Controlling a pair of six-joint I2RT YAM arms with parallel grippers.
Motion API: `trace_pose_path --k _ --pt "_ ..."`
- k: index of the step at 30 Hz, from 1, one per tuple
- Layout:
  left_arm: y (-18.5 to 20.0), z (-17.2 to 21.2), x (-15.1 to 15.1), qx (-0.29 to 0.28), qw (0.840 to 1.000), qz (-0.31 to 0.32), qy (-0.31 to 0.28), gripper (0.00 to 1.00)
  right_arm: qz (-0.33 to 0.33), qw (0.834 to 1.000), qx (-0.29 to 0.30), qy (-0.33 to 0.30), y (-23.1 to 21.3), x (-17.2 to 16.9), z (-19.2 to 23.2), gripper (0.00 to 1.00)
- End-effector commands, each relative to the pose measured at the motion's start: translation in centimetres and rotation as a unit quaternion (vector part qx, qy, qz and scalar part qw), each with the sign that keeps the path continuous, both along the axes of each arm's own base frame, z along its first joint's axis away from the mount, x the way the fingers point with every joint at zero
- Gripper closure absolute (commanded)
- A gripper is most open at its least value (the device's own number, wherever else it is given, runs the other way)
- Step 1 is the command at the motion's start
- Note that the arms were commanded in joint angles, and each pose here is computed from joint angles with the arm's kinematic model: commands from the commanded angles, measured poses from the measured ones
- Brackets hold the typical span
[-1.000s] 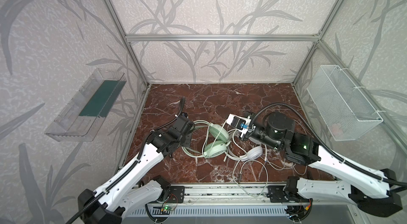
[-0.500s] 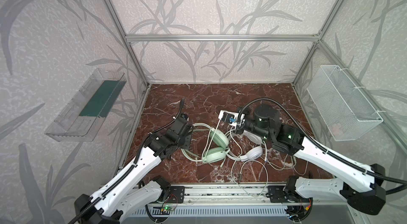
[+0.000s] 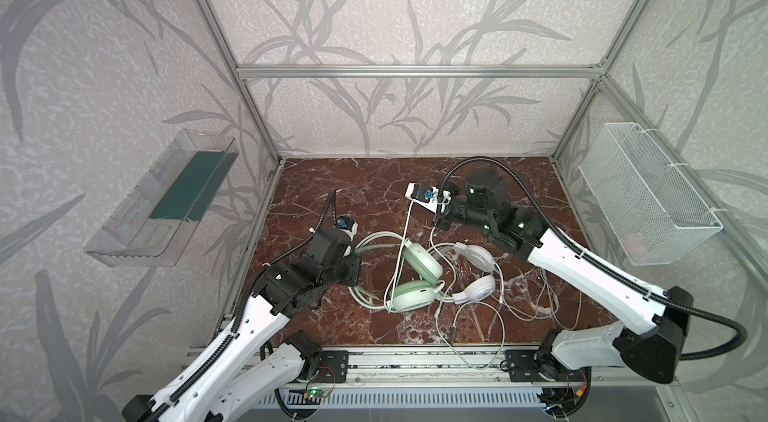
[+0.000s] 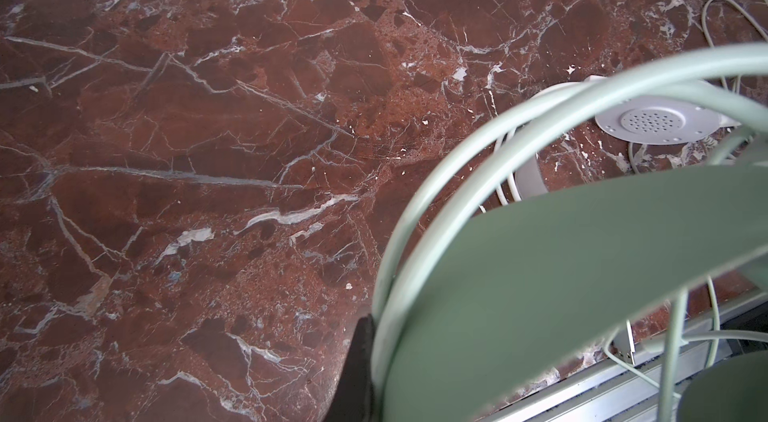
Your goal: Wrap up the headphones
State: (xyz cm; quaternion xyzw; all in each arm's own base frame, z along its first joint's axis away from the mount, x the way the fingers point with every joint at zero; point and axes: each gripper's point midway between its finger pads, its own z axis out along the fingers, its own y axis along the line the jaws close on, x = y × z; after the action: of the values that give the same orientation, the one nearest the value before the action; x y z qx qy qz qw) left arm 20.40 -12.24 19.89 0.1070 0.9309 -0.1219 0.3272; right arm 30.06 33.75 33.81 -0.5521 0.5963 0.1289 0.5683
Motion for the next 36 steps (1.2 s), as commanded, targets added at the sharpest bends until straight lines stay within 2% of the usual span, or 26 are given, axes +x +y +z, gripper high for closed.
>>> trace_pose_path --k 1,6,13,19,25,30,34,36 --pt "-1.1 1.3 -0.5 -0.034 0.999 -0.024 -0.013 1.00 -0.019 0.999 0.029 0.010 -0.2 2.2 1.0 0.92" --pt "-1.4 3.0 -0.7 -0.061 0.998 -0.017 -0.018 1.00 -0.023 0.999 0.032 0.036 0.1 3.2 -0.3 0.89" --pt "-2.1 5.8 -0.9 -0.129 0.991 -0.003 -0.031 1.00 -0.042 0.995 0.039 0.077 -0.1 3.9 -2.9 0.66" --pt "-1.7 8.7 -0.7 -0.162 0.985 0.030 -0.044 1.00 -0.059 0.990 0.060 0.113 -0.3 4.2 -5.6 0.57" --pt "-1.4 11.4 -0.8 -0.197 0.978 0.065 -0.038 1.00 -0.062 0.980 0.090 0.167 0.0 4.1 -8.6 0.40" --pt "-0.9 13.3 -1.0 -0.220 0.971 0.086 -0.045 1.00 -0.075 0.969 0.103 0.211 0.4 4.3 -10.7 0.34" --pt "-0.8 14.0 -0.9 -0.235 0.966 0.100 -0.044 1.00 -0.092 0.962 0.129 0.221 -0.1 4.3 -11.1 0.29" --pt "-0.3 14.4 -0.8 -0.238 0.963 0.118 -0.049 1.00 -0.110 0.956 0.142 0.231 -0.6 4.2 -11.4 0.19"
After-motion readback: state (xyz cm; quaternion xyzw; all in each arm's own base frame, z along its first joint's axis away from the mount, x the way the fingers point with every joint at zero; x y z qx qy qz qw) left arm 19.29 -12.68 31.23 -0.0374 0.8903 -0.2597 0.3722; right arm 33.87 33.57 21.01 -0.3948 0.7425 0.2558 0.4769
